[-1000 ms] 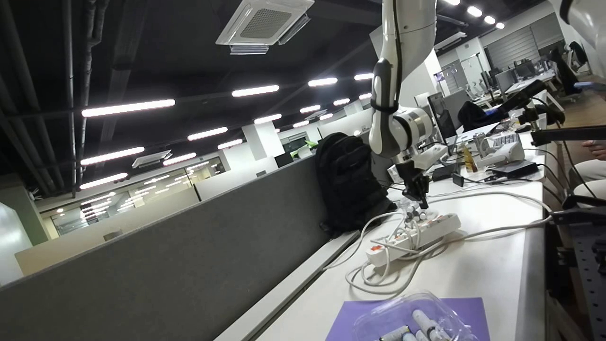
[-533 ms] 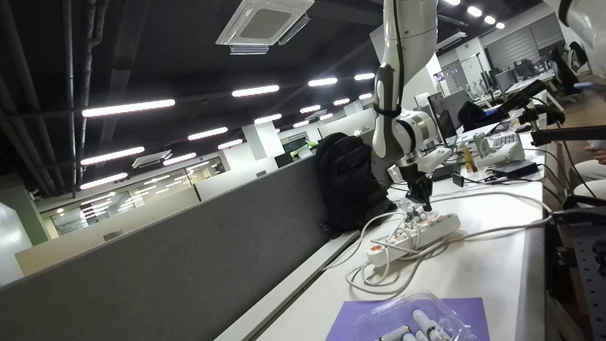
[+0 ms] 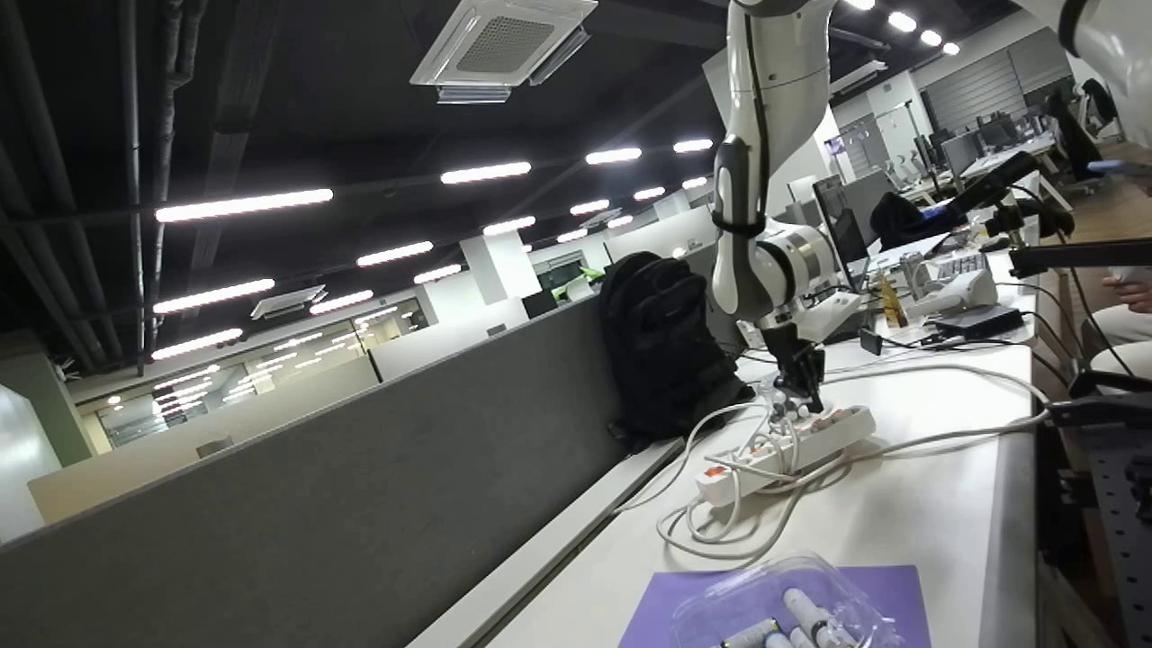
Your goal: Flip a switch on the extension cord
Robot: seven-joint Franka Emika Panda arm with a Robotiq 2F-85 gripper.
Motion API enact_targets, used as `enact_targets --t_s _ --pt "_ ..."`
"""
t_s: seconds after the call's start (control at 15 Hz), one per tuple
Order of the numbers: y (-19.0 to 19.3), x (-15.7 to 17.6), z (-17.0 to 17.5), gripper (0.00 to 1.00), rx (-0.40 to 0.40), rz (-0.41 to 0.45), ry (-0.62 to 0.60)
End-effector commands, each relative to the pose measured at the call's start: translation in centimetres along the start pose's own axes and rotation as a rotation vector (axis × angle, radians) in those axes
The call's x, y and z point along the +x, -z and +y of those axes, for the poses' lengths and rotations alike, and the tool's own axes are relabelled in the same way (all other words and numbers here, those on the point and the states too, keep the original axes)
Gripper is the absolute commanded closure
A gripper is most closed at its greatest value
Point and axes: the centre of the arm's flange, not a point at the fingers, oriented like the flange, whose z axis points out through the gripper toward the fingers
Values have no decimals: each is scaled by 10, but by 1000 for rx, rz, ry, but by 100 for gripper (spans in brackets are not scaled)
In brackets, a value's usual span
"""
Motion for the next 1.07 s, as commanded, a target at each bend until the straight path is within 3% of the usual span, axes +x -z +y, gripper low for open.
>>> enact_targets --t_s 0.0,0.73,1.0 --pt "0 8 -8 100 0 12 -28" --pt "-8 9 -2 100 3 14 -108" --pt "-7 2 -6 100 5 5 -79"
